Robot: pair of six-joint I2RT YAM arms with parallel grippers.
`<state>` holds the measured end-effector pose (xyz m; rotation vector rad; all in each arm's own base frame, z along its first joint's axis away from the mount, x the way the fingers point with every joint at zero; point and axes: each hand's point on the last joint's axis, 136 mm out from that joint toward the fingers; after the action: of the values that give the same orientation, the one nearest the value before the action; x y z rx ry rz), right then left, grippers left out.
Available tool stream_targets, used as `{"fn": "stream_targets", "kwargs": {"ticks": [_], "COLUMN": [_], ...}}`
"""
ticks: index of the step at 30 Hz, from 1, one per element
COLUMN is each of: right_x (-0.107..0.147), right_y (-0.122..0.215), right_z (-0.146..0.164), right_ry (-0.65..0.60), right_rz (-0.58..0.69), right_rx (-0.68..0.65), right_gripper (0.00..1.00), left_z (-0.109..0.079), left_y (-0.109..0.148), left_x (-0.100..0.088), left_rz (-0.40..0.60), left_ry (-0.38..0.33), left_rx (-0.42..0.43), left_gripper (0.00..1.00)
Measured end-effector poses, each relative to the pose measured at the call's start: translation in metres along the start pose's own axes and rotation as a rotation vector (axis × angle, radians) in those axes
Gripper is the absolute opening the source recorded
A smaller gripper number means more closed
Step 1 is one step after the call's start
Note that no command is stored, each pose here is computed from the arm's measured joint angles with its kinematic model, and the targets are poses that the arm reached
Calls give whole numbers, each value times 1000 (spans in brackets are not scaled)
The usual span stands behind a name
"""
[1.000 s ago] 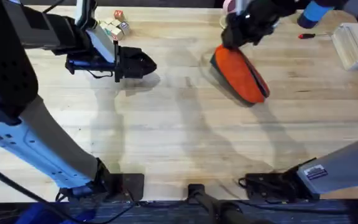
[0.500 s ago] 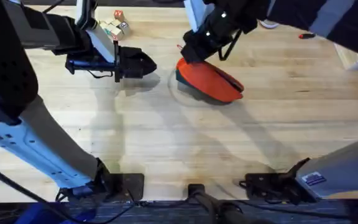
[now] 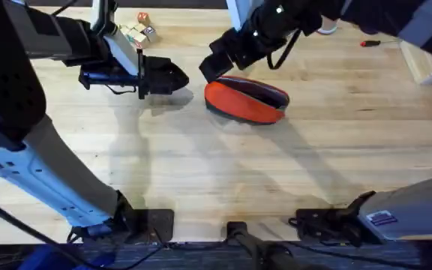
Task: Unzip the bag, pick up the pens from the table one at a time and place them inside, then zip the bag closed.
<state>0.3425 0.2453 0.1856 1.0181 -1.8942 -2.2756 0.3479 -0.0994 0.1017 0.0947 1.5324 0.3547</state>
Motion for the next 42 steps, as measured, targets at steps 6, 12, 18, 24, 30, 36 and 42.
{"fn": "stream_targets", "kwargs": {"ticks": [6,12,18,24,30,36,42], "right_x": [-4,-10,-9,-6,-7,-15,-18], "right_y": [26,49,49,50,52,43,22], "right_z": [-1,-1,1,20,30,37,43], "right_ry": [-11,-11,-17,-16,-17,-16,-19], "right_rz": [-54,-111,-108,-90,-90,-103,-79], "right_rx": [-3,-11,-21,-134,-193,-230,-257], "right_gripper": [997,997,997,997,997,997,996], "left_z": [0,0,0,0,0,0,0], "left_y": [0,0,0,0,0,0,0], "left_x": [0,0,-3,-5,-7,-7,-7], "left_rz": [0,-1,-19,-30,-38,-38,-40], "left_ry": [1,5,4,9,9,8,9], "left_rx": [0,0,-2,-2,-3,-3,-4], "left_gripper": [469,991,993,993,993,994,994]}}
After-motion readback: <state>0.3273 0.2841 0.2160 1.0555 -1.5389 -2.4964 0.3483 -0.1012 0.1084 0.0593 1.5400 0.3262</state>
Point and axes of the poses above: each hand's point on the last joint's axis, 136 mm out from that joint toward the fingers, its own y axis back along the fingers, its own z axis along the line the jaws close on, x = y × z, and after that the axes turned 7 degrees about -y, right-handed
